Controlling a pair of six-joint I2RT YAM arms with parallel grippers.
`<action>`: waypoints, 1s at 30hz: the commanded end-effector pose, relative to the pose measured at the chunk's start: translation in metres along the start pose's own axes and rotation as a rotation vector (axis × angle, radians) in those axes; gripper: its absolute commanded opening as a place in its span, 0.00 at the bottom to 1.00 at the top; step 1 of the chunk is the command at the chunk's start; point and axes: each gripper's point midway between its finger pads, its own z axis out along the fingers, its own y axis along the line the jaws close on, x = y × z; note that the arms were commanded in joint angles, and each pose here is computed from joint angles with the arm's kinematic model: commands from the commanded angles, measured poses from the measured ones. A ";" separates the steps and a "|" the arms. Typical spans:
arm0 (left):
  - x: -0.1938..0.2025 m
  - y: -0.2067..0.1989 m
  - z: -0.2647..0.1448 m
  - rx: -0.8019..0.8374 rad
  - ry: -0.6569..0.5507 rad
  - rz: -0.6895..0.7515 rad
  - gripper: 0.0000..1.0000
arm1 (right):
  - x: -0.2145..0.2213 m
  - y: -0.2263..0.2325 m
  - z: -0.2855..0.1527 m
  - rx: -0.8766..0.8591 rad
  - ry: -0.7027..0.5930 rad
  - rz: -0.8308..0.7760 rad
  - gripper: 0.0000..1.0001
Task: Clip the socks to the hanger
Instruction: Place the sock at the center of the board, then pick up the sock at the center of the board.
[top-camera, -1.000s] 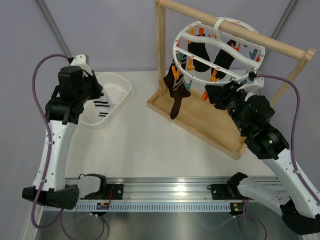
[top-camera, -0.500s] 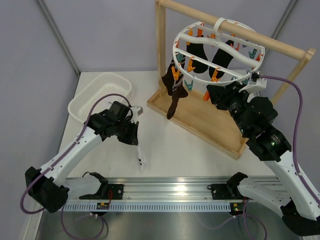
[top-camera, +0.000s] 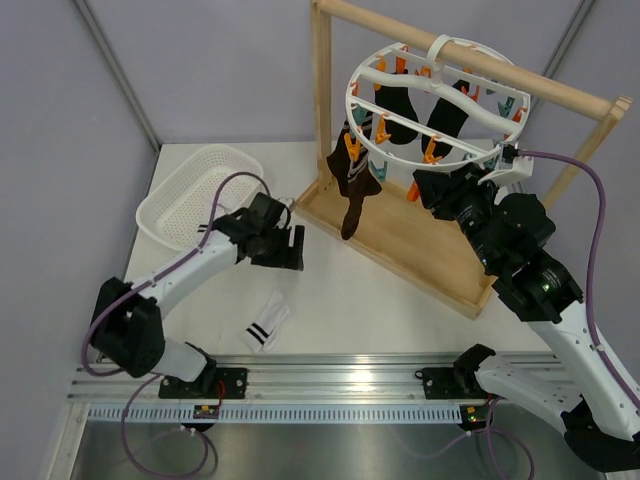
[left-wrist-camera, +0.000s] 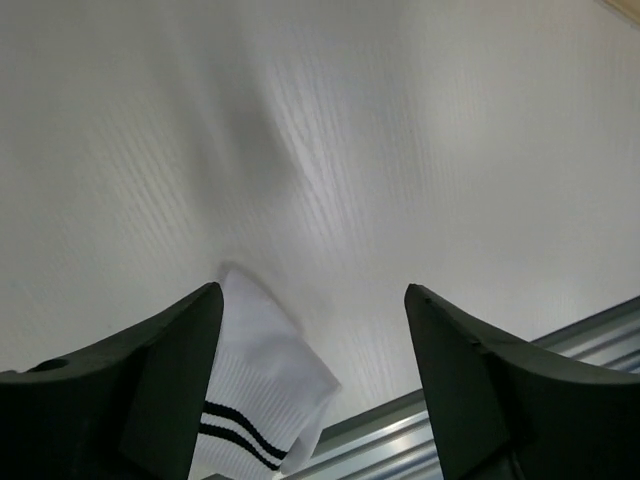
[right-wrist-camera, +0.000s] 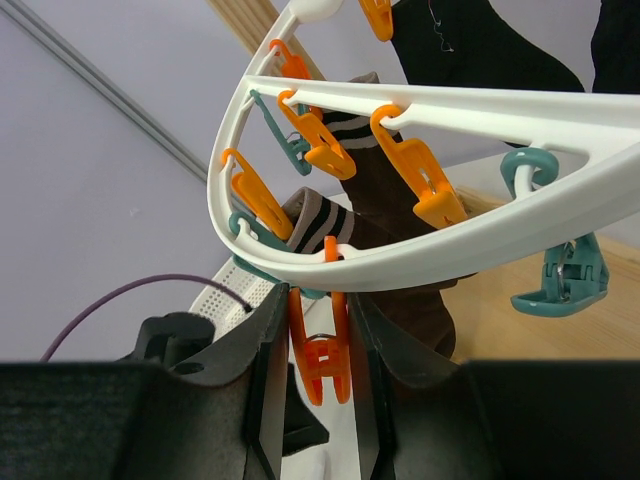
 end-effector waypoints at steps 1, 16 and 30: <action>0.018 0.032 -0.019 -0.139 -0.112 -0.122 0.79 | -0.005 0.002 -0.005 -0.011 -0.009 -0.009 0.00; 0.107 0.029 0.025 -0.038 -0.002 -0.282 0.48 | 0.005 0.002 0.003 -0.015 0.012 0.006 0.00; -0.001 -0.038 0.073 -0.096 -0.120 0.077 0.39 | 0.005 0.000 0.005 -0.003 0.016 -0.011 0.00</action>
